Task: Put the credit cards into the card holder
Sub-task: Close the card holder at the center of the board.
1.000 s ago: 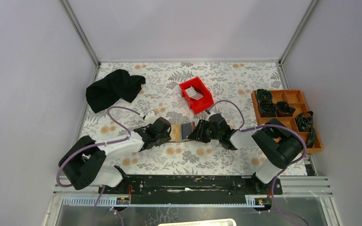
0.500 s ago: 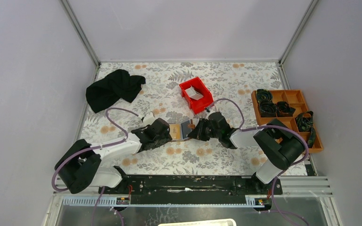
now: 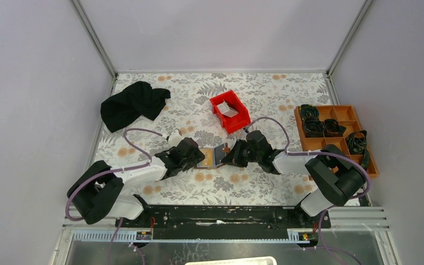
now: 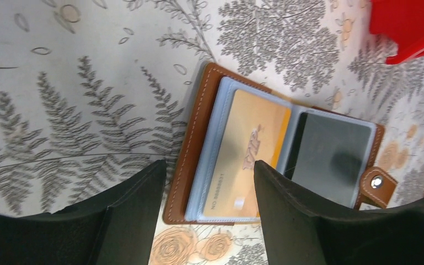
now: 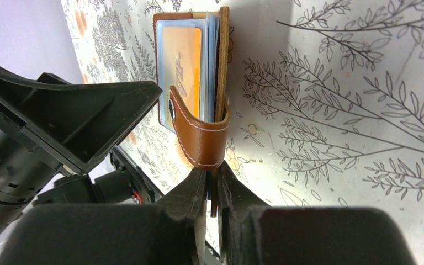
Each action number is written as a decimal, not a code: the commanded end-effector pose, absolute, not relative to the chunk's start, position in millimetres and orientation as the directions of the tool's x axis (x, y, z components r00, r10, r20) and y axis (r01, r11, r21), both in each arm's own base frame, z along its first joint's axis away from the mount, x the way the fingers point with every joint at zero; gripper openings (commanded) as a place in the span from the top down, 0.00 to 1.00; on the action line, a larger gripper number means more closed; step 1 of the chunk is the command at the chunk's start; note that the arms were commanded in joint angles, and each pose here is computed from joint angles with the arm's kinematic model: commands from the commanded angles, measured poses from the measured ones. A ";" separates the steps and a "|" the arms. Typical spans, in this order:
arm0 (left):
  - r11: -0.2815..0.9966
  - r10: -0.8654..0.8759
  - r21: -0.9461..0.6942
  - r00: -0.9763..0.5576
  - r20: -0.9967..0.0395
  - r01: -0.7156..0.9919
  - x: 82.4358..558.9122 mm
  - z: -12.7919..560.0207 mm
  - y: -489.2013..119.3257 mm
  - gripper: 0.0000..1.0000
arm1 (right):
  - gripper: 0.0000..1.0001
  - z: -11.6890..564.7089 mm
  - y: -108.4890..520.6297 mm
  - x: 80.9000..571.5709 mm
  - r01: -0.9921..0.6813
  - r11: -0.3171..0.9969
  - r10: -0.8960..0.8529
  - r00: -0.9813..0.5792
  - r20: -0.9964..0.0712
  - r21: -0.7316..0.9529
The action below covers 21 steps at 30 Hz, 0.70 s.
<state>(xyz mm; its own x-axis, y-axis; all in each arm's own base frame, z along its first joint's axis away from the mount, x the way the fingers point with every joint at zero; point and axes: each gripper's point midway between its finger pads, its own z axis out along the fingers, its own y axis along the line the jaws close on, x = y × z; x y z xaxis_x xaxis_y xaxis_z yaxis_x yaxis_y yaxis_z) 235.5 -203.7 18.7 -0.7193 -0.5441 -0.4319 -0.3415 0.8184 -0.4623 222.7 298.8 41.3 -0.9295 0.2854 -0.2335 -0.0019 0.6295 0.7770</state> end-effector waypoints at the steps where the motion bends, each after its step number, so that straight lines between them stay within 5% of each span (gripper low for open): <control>1: 0.838 -0.526 -0.359 -0.781 -0.337 -0.410 198.4 -29.1 -183.3 0.32 | 0.96 57.5 297.2 224.2 0.076 0.575 0.355 -0.920 -0.164 0.814; 21: 0.779 -0.587 -0.468 -0.747 -0.313 -0.416 202.2 -20.6 -194.0 0.34 | 0.96 67.1 299.2 226.9 0.175 0.472 0.378 -0.926 -0.018 0.864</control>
<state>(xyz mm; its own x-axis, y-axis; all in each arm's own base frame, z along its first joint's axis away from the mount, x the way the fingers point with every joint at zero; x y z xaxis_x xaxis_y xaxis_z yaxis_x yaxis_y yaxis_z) 244.7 -221.6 25.6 -0.6670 -0.6459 -0.3715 -0.3348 0.7052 -0.6250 226.1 291.8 54.7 -0.9090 0.4154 -0.0336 0.2011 0.5077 0.8377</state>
